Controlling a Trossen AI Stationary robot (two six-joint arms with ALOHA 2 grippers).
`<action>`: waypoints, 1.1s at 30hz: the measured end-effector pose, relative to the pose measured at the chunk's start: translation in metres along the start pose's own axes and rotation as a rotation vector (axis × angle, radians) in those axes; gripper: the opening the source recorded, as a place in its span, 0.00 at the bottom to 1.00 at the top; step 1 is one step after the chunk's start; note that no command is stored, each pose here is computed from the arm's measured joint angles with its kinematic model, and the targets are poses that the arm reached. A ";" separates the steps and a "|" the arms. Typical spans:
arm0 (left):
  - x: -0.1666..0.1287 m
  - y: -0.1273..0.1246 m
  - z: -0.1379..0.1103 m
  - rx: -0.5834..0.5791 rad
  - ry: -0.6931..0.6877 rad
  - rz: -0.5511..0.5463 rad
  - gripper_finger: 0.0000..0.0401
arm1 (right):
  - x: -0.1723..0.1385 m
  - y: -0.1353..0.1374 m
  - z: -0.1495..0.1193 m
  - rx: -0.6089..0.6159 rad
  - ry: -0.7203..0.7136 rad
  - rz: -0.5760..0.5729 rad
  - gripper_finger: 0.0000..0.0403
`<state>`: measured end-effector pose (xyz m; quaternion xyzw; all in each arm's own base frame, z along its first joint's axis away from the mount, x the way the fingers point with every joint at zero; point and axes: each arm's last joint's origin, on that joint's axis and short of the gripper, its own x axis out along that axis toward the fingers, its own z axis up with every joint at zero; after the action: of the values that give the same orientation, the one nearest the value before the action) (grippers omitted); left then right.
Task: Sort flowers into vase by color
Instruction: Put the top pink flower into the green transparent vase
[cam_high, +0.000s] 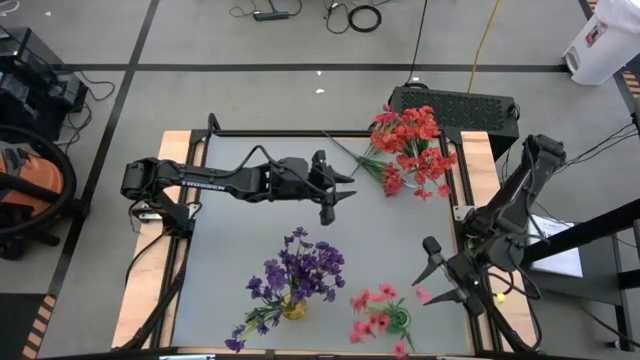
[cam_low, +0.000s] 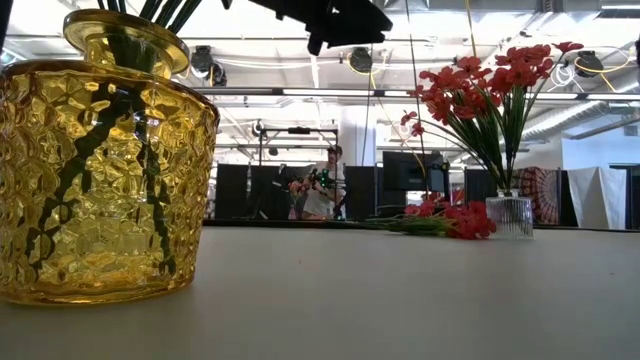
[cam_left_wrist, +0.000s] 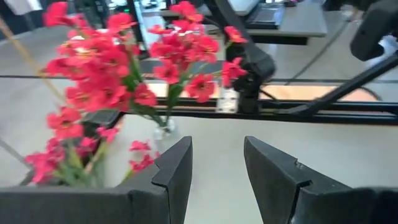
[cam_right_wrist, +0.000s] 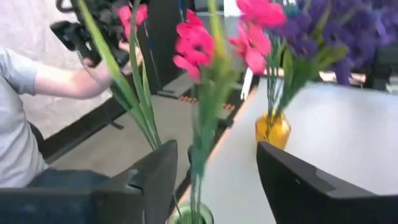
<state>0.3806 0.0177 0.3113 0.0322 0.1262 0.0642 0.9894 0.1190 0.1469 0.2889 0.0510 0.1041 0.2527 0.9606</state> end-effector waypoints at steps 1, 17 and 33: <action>0.000 0.001 0.000 0.000 0.001 0.018 0.38 | -0.003 -0.001 -0.001 0.010 0.016 -0.004 0.53; 0.001 0.053 -0.004 -0.281 -0.018 0.254 0.38 | -0.021 -0.017 -0.032 0.100 0.342 -0.130 0.53; 0.042 0.101 -0.014 -0.414 0.050 0.397 0.38 | -0.021 -0.018 -0.038 0.089 0.402 -0.154 0.53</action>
<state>0.4057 0.1243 0.2958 -0.1481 0.1258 0.2817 0.9396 0.1013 0.1221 0.2530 0.0336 0.3081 0.1787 0.9338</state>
